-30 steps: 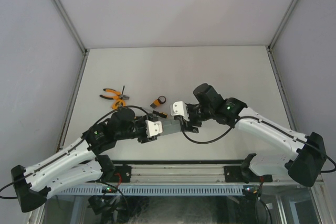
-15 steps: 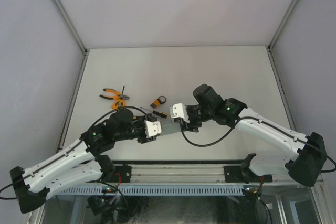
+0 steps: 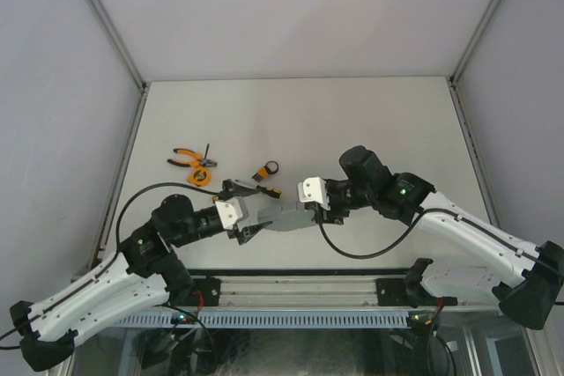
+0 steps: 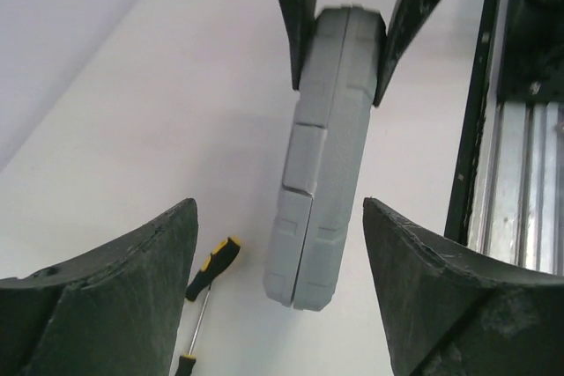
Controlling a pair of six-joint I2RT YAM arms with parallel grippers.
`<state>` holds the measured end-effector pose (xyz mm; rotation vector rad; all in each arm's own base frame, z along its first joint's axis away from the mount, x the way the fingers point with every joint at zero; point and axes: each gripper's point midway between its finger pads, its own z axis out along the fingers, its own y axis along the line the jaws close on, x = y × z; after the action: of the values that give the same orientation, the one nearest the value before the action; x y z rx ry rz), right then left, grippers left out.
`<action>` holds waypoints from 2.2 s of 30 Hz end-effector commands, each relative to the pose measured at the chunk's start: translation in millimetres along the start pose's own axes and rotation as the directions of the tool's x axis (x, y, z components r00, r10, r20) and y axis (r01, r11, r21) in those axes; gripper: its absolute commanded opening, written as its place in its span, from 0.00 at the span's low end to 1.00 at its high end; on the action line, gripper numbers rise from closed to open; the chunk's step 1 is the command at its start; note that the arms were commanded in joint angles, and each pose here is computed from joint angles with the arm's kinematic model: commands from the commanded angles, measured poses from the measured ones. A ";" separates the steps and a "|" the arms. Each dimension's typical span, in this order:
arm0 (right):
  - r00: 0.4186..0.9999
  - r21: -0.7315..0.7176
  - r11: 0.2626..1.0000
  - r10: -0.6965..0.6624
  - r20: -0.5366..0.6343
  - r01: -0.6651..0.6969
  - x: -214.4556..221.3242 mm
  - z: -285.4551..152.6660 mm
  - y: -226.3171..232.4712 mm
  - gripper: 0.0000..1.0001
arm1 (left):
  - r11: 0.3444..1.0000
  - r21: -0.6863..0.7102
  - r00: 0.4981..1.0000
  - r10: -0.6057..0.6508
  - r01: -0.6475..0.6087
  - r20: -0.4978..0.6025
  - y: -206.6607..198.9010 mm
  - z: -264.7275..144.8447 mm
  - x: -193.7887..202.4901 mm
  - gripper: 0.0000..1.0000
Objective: Sort the tools into containers
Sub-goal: Open the storage box at the center of the board.
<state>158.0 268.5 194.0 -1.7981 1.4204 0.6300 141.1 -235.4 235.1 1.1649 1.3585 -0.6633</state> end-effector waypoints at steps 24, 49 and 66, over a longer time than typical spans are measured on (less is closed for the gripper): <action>0.913 0.148 0.985 -0.143 0.382 0.092 -78.7 -80.9 20.7 0.00 | 0.991 0.101 0.962 -0.106 0.083 0.252 -21.1 11.4 -36.5 0.92; 0.808 0.143 0.984 -0.173 0.564 0.110 -119.9 -105.2 32.7 0.00 | 0.984 0.172 0.929 -0.029 -0.037 0.369 -38.3 -10.4 -70.1 0.21; 0.830 0.157 0.986 -0.135 0.542 0.058 -113.9 -103.0 27.2 0.42 | 0.990 0.078 0.971 0.100 -0.120 0.218 -15.3 -8.6 -58.8 0.00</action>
<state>93.4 250.6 315.0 -1.4613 0.9939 0.9021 97.1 -254.4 274.7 1.2232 1.0815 -0.8765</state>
